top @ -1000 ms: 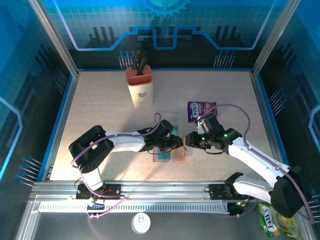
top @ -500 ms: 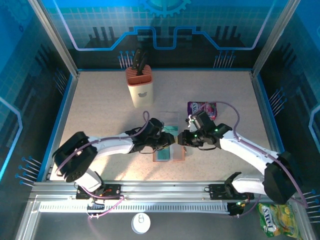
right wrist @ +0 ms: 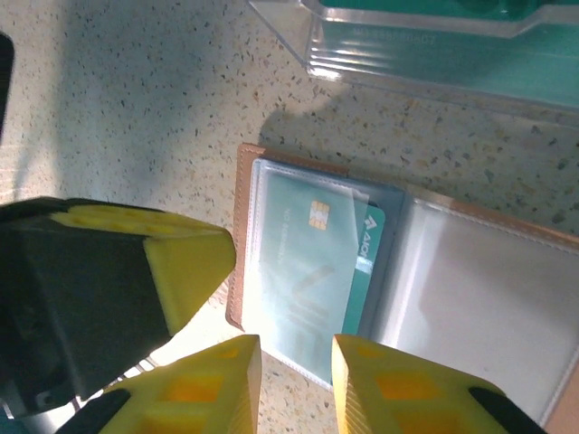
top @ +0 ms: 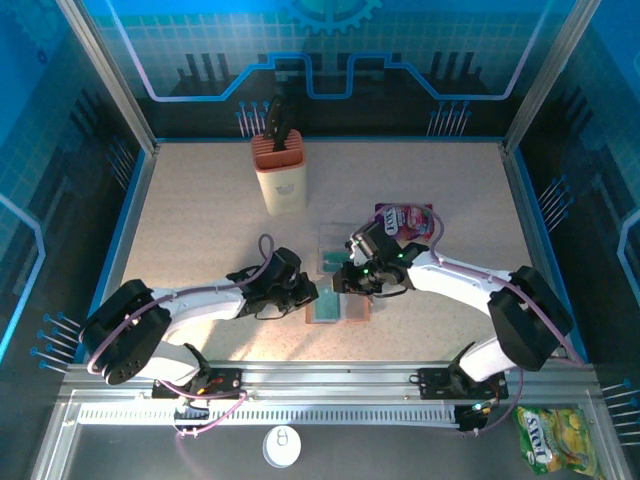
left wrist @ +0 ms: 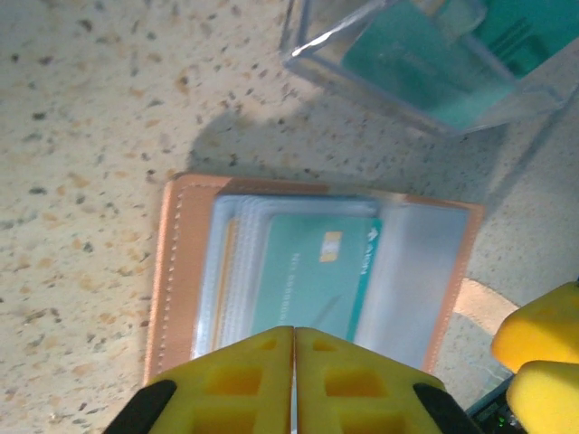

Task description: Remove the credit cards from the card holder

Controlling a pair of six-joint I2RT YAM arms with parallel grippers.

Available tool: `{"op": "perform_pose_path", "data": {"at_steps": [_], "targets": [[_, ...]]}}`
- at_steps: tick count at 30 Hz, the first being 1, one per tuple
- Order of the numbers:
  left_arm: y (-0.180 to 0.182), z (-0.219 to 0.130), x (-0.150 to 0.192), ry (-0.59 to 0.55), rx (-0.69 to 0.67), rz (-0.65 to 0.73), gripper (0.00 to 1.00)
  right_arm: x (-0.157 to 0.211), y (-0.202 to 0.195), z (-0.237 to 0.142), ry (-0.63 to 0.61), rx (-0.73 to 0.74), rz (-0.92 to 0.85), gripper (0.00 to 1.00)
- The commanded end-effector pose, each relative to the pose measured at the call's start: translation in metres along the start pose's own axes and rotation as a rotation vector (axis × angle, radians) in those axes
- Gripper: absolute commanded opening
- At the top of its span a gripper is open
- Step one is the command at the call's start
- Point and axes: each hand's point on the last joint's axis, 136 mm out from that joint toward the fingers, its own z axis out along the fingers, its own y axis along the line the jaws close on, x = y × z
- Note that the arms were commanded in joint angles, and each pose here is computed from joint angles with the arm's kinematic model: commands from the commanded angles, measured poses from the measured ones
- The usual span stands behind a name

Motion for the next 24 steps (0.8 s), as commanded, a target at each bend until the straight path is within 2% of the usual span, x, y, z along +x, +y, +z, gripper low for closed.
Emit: {"op": "perform_pose_path", "data": {"at_steps": [1, 6, 24], "targets": [[0.004, 0.003, 0.003, 0.018, 0.0, 0.007, 0.04, 0.005, 0.003, 0.012, 0.037, -0.022, 0.013, 0.26], [0.003, 0.009, 0.006, 0.035, 0.011, 0.006, 0.0, 0.013, -0.003, 0.023, 0.061, -0.031, 0.037, 0.26], [0.026, 0.015, 0.01, 0.046, -0.07, -0.026, 0.0, 0.025, -0.013, 0.04, 0.108, -0.036, 0.066, 0.25]]}}
